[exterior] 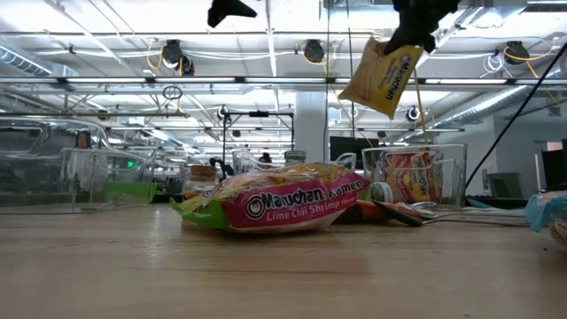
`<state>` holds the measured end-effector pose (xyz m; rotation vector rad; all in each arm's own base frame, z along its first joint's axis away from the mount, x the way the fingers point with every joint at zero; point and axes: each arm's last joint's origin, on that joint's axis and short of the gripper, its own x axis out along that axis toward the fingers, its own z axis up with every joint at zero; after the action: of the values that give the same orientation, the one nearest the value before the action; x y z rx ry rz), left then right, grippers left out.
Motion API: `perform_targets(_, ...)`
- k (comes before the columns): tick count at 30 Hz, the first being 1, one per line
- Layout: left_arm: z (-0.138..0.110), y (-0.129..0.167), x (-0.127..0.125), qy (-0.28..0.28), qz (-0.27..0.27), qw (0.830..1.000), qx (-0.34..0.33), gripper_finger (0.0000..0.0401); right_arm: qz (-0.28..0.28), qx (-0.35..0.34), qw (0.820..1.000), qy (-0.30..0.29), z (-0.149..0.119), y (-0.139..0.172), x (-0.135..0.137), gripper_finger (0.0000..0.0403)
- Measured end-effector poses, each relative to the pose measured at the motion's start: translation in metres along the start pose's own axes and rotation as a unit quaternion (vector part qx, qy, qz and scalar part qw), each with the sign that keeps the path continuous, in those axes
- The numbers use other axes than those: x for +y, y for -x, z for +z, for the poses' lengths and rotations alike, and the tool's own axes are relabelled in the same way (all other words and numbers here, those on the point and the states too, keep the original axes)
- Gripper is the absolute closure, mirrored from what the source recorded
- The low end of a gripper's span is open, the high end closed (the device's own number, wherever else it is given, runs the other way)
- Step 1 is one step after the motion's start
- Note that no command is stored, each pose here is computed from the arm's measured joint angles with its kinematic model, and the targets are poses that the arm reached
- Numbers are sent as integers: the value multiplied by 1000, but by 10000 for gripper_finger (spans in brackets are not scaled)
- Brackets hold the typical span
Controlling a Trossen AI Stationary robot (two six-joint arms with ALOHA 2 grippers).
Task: Pick & Place Food Item
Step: Put the yellow noodle pack into the right transparent bin
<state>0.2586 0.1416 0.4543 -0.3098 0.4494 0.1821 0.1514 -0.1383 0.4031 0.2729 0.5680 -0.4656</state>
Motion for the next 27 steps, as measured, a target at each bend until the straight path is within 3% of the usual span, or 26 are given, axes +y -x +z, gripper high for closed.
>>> perform_targets(6,2,43,3,-5,27,999,-34,212,-14,21,997,-66,-6,4,-7,402)
perform_targets(12,-4,72,-3,-25,40,998,-36,212,-61,35,994,-79,-11,11,-10,402)
perform_targets(16,-10,80,-6,-34,41,998,-19,212,-106,80,990,-48,-18,8,-14,403)
perform_targets(27,-17,78,-6,-37,40,998,17,212,-89,192,977,25,-22,-40,-31,403)
